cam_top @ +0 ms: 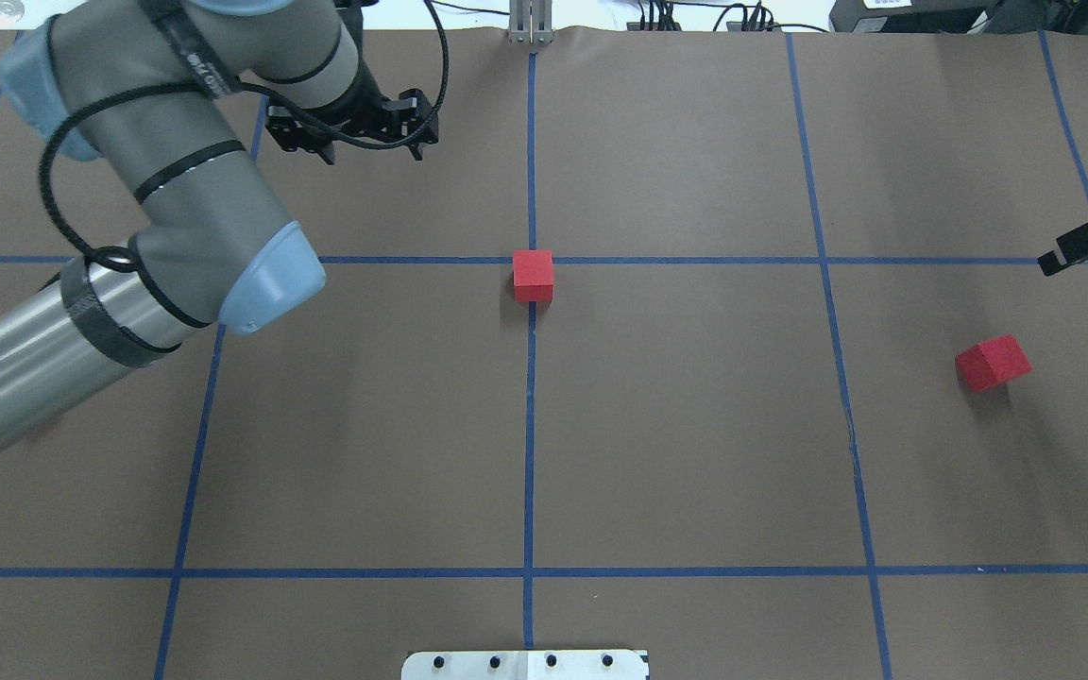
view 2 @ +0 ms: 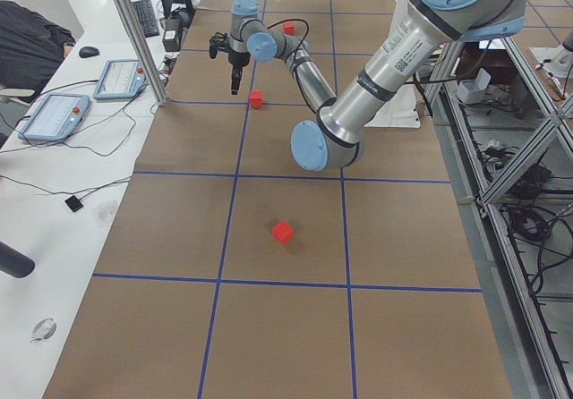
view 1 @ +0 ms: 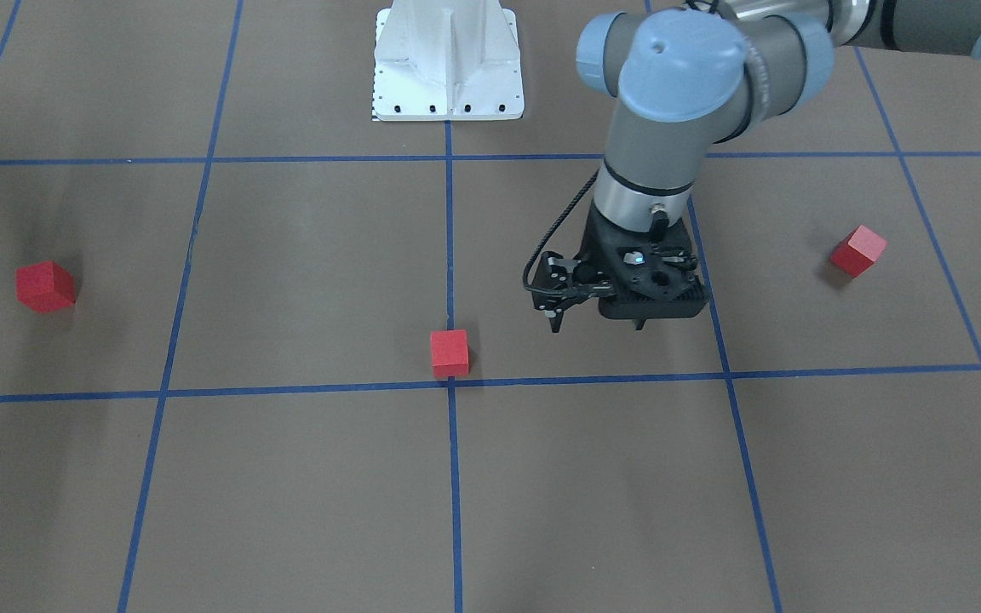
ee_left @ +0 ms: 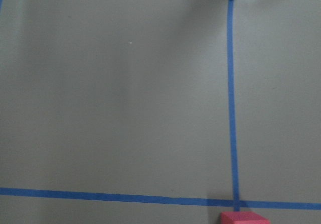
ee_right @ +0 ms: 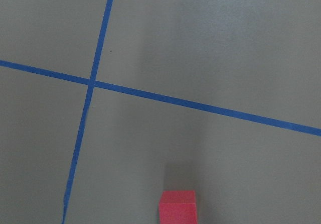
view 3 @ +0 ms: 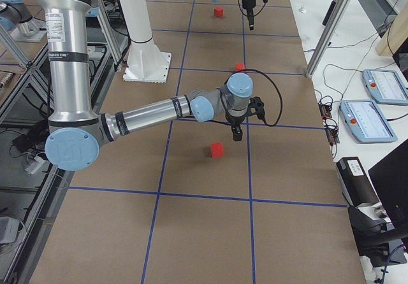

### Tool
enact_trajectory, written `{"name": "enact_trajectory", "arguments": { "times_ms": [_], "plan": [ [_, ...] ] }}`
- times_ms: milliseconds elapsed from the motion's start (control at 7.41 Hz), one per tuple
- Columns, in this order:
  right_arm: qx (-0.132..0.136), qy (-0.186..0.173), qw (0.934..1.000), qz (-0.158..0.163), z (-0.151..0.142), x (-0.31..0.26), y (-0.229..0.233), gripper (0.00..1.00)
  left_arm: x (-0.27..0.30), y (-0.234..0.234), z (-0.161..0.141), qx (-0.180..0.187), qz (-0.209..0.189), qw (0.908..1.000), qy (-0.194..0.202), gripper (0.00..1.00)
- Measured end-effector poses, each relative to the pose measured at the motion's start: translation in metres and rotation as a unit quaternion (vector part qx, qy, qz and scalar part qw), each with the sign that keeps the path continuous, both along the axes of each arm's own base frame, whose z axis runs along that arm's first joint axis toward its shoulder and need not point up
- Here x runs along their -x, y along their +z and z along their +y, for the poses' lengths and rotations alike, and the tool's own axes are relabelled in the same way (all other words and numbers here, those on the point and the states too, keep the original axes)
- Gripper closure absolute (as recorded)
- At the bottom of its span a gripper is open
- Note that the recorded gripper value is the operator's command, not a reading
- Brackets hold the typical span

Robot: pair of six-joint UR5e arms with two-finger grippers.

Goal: Form red blocks into L shape at center
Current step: 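Reach the right gripper down and grasp the red cube near it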

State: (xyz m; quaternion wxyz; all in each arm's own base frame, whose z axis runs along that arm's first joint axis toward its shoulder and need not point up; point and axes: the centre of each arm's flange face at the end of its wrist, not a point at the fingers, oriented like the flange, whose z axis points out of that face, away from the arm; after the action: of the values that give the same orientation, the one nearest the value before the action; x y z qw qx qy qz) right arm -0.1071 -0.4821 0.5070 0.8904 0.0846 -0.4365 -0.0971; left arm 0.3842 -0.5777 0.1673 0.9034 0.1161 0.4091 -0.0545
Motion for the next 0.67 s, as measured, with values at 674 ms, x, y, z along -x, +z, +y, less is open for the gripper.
{"name": "enact_trajectory", "arguments": {
  "times_ms": [674],
  "plan": [
    [-0.020,-0.016,0.9990,0.037,0.036,0.064,0.037,0.01,0.021,0.026,-0.001,-0.005,-0.011,0.9999,0.012,0.01]
  ]
}}
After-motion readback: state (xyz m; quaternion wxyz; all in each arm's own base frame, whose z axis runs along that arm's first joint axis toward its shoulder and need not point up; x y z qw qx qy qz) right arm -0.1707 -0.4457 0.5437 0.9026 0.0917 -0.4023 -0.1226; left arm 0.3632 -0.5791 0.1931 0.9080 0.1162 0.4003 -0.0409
